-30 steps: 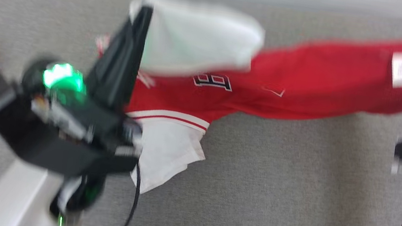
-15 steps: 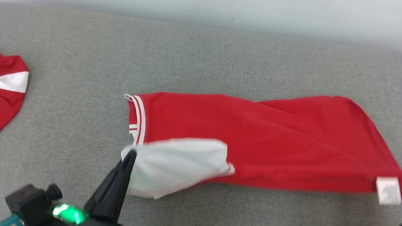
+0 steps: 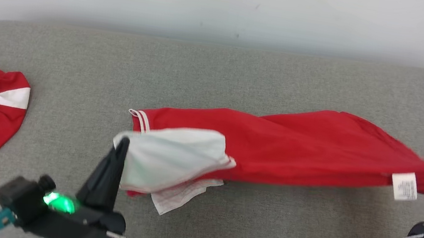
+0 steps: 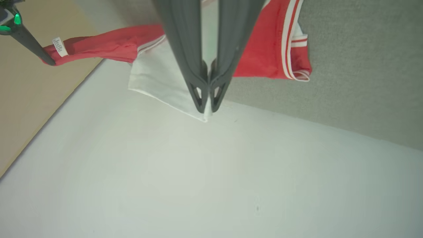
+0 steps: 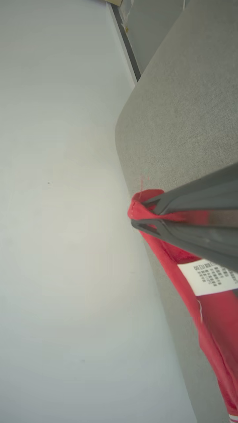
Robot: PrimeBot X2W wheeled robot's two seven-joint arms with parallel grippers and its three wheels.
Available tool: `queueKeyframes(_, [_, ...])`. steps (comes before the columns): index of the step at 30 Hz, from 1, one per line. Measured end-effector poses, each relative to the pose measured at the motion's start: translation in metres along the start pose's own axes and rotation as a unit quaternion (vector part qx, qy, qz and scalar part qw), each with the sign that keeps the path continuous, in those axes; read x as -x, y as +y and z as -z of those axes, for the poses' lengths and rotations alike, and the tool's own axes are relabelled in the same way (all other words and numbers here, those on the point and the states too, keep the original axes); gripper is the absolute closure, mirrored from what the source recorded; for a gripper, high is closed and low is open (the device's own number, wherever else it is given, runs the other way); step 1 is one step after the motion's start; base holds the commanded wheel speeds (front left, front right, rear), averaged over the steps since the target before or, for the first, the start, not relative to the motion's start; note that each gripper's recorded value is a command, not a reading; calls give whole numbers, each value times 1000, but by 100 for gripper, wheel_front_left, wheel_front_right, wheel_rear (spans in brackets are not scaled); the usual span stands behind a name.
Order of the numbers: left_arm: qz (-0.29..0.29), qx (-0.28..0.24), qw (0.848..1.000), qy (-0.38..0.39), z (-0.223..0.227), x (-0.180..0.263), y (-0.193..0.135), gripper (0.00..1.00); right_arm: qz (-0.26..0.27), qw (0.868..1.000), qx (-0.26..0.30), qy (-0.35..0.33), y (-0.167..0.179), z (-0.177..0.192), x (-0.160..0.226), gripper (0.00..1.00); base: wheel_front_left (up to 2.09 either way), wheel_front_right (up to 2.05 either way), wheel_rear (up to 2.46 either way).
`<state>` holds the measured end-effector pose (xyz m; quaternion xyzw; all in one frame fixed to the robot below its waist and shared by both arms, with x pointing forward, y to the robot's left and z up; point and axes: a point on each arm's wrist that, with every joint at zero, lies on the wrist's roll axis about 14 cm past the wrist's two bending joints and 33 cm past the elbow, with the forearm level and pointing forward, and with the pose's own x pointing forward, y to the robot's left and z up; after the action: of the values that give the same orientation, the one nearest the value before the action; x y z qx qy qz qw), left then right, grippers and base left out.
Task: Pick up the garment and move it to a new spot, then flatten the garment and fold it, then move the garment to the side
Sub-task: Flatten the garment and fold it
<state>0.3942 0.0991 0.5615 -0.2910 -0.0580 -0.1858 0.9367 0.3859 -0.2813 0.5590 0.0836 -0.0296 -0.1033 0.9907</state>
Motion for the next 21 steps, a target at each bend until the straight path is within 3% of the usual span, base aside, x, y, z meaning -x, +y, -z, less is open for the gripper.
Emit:
queueKeyframes(5, [69, -59, 994, -55, -48, -35, -24, 100, -20, 997, 23, -76, 18, -49, -9, 100, 0, 0, 0])
queueKeyframes(11, [138, -146, 974, -108, -109, -88, -53, 100, -70, 989, 58, -119, 53, -94, -36, 100, 0, 0, 0])
queueKeyframes(21, [185, -169, 958, -139, -131, -153, -80, 100, -107, 981, 81, -137, 80, -110, -78, 100, 0, 0, 0])
